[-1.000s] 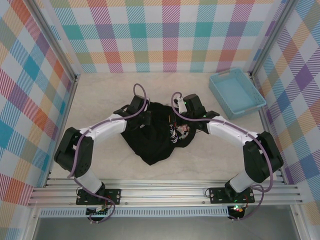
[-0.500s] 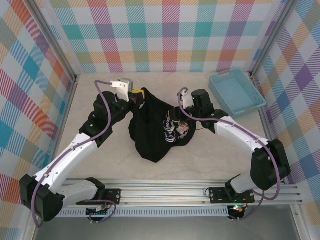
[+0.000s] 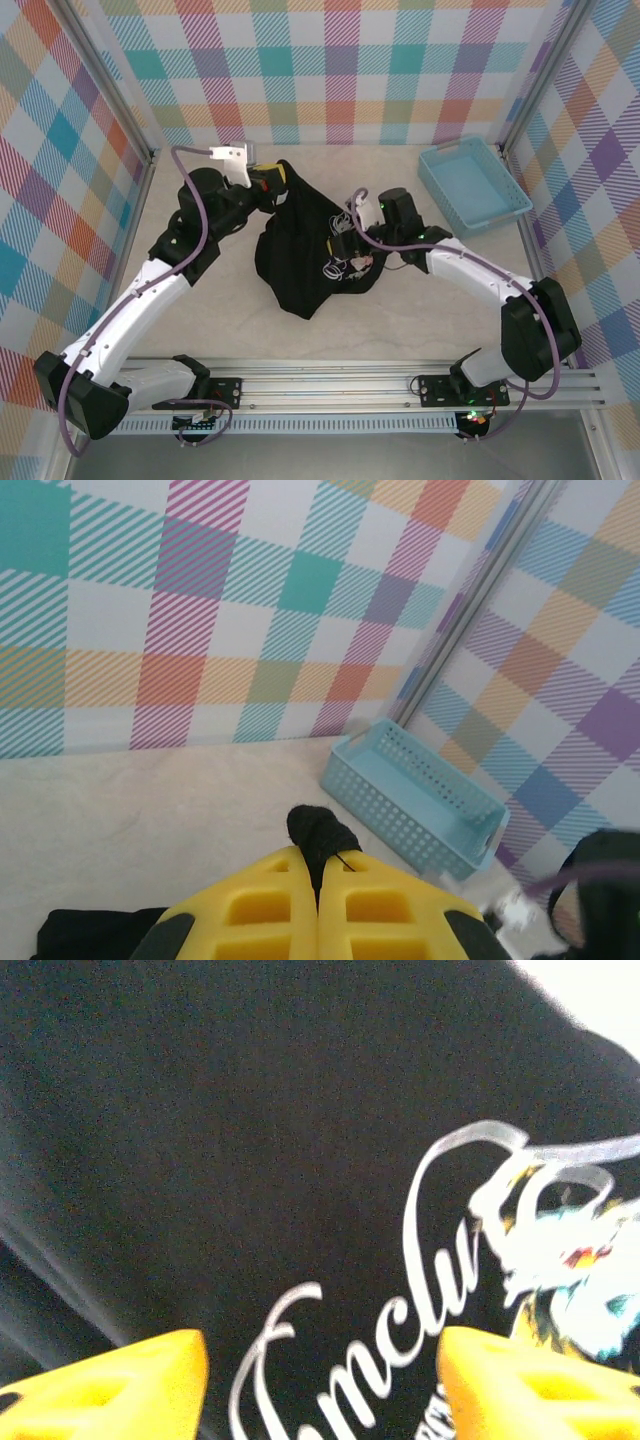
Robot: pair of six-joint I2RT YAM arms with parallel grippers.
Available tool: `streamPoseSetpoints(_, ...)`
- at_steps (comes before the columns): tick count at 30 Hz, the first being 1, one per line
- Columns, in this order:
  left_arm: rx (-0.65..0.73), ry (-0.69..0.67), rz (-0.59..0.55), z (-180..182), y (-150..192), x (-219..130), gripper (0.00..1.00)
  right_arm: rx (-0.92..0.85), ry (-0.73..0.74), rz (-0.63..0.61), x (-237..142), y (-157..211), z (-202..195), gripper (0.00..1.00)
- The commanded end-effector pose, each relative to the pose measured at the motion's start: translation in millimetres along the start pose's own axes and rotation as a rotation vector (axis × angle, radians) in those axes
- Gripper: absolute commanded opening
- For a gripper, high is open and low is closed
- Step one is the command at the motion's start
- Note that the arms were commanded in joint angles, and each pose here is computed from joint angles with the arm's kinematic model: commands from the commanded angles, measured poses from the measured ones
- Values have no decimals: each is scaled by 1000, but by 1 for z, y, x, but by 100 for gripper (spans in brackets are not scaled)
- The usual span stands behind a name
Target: Fold the inside-out t-shirt
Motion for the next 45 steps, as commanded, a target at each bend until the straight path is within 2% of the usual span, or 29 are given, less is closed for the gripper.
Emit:
streamPoseSetpoints(1,-33,0,-62,-1,-24,-5,0,-79,17,64,8,28,7,69)
streamPoseSetpoints(4,-40,2,-62,-1,-26,-4,0,-92,55,47,14,34,-3,75)
streamPoseSetpoints(9,-43,-3,-58,-1,-28,-5,0,-111,202,17,11,44,-31,81)
streamPoseSetpoints(13,-45,1,-69,-2,-31,-7,0,-53,372,16,6,52,-61,84)
streamPoseSetpoints(17,-45,-4,-65,-1,-32,-8,0,29,458,1,-3,61,-74,84)
streamPoseSetpoints(26,-40,-14,-50,1,-27,-5,0,79,323,-54,-36,60,-37,85)
streamPoseSetpoints(29,-35,-22,-48,2,-27,-5,0,176,388,-66,-47,59,-53,80)
streamPoseSetpoints(32,-32,-22,-48,2,-27,-5,0,357,446,-70,-54,59,-86,69)
streamPoseSetpoints(34,-30,-23,-44,2,-26,-5,0,419,452,-61,-51,59,-97,63)
streamPoseSetpoints(39,-24,-25,-41,2,-26,-6,0,472,463,-42,-37,55,-108,54)
streamPoseSetpoints(45,-19,-30,-45,3,-27,-8,0,502,497,-39,-31,52,-125,32)
Point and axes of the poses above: each hand's point on the last joint's axis, 136 mm out from that joint toward the fingers, its own x axis out along the fingers, its own z axis along the line the jaws close on, y = z × x, the point moved 3 cm from there along -x, back along the fingers, and after that the axes turned 12 degrees about x, right-handed, at the moved point
